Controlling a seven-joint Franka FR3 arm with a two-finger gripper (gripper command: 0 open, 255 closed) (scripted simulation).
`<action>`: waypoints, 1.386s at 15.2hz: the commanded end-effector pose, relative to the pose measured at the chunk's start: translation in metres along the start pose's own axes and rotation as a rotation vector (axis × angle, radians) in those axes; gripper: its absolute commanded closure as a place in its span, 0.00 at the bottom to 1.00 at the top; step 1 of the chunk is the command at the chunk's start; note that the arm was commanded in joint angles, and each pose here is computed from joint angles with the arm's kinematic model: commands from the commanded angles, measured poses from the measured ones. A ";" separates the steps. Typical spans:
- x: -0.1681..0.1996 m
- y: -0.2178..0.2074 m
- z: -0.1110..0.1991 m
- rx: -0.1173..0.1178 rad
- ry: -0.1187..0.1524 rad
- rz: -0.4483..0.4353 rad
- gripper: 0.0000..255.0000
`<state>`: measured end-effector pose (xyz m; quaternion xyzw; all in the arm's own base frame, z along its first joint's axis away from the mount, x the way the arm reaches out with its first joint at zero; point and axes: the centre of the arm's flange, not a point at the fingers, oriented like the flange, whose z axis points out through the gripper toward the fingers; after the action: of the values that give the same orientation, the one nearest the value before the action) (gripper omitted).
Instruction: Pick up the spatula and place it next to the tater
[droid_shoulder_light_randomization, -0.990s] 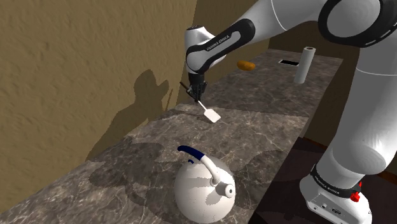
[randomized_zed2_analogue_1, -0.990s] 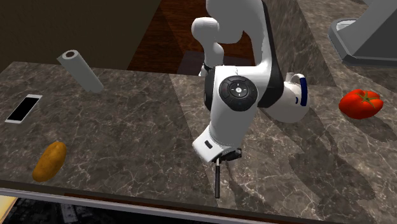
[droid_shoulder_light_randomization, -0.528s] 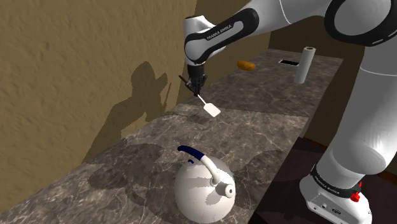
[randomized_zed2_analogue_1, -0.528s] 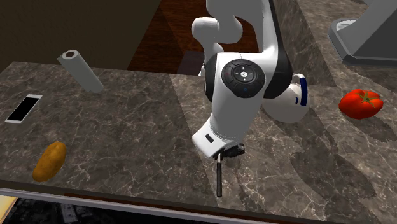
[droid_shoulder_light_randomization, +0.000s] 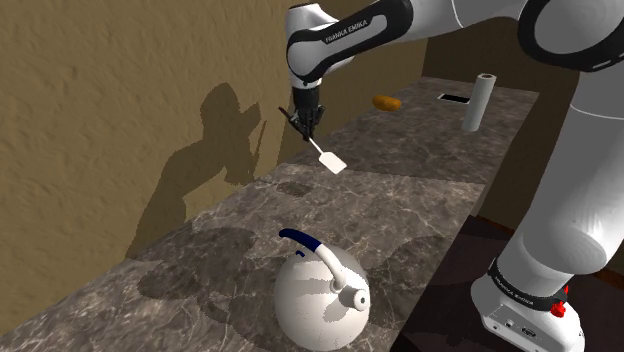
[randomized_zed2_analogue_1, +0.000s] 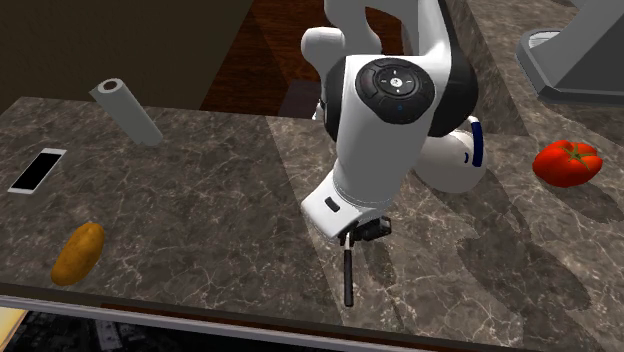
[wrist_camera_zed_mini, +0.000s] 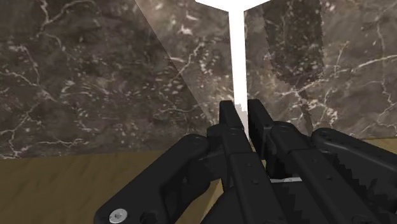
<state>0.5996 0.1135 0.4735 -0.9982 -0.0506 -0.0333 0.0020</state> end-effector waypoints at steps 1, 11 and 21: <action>-0.003 0.013 -0.005 0.000 -0.001 0.000 1.00; -0.040 0.140 -0.007 0.000 -0.001 0.000 1.00; -0.077 0.267 -0.010 0.000 -0.001 0.000 1.00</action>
<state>0.5507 -0.1457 0.4744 -0.9982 -0.0499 -0.0330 0.0021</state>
